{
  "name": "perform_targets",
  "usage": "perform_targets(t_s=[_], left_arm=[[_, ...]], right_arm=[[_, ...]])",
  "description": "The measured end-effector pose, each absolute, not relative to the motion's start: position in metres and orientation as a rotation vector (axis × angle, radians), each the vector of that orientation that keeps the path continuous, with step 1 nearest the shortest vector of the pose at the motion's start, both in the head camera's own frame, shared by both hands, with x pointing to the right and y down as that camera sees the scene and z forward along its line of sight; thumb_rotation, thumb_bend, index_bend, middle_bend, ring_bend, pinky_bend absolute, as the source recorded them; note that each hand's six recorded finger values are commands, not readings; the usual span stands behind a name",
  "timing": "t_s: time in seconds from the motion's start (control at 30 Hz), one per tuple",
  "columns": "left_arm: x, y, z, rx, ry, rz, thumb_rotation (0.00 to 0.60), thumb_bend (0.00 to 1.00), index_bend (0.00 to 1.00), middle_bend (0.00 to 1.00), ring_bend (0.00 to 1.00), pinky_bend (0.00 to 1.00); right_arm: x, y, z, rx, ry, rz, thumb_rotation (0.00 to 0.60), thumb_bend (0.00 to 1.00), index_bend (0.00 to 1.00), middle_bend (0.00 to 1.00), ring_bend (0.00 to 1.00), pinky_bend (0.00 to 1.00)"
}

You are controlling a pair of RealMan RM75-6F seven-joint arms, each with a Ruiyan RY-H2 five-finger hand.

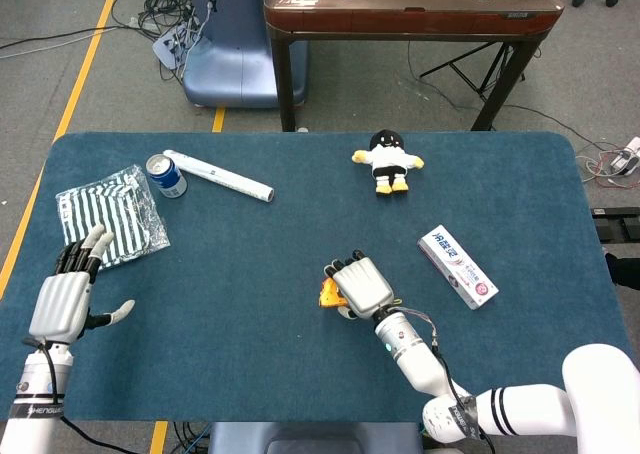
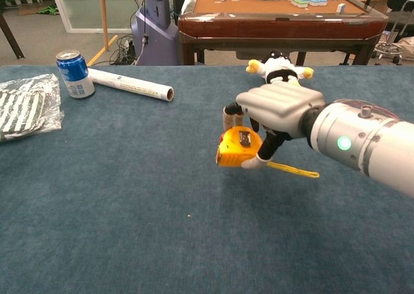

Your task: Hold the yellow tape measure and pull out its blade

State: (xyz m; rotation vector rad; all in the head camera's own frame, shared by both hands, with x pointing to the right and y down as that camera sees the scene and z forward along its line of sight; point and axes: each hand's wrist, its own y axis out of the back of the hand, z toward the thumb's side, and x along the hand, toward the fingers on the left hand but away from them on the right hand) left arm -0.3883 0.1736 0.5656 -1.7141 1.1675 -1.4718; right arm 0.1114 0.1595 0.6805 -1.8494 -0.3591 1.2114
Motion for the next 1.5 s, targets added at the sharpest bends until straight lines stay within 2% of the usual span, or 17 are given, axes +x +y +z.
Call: perform_targets(t_s=[0.27,0.47,0.93,1.5], left_arm=[[-0.37,0.143,0.583,-1.786,1.17,-1.453,0.6,0.16,0.0,0.0,0.0,0.0],[-0.354,0.133,0.592,-1.846,1.186,-1.444,0.6,0.16,0.0,0.0,0.0,0.0],[-0.322,0.135,0.601,-1.944,1.217,-1.383,0.6,0.16,0.0,0.0,0.0,0.0],[-0.312,0.132,0.61,-2.057,1.284,-1.344,0.6,0.16,0.0,0.0,0.0,0.0]], right_arm=[[0.076,0.15,0.662,-1.884,-0.465,1.174,0.6,0.51,0.57,0.55,0.41,0.24],[0.047,0.143,0.654,-1.907,-0.508,1.152,0.6,0.51,0.57,0.54,0.41,0.24],[-0.004,0.133,0.642,-1.893,-0.557,1.112,0.6,0.51,0.57,0.54,0.41,0.24],[-0.022,0.133,0.631,-1.892,-0.632,1.046,0.6,0.51,0.57,0.54,0.42,0.24]])
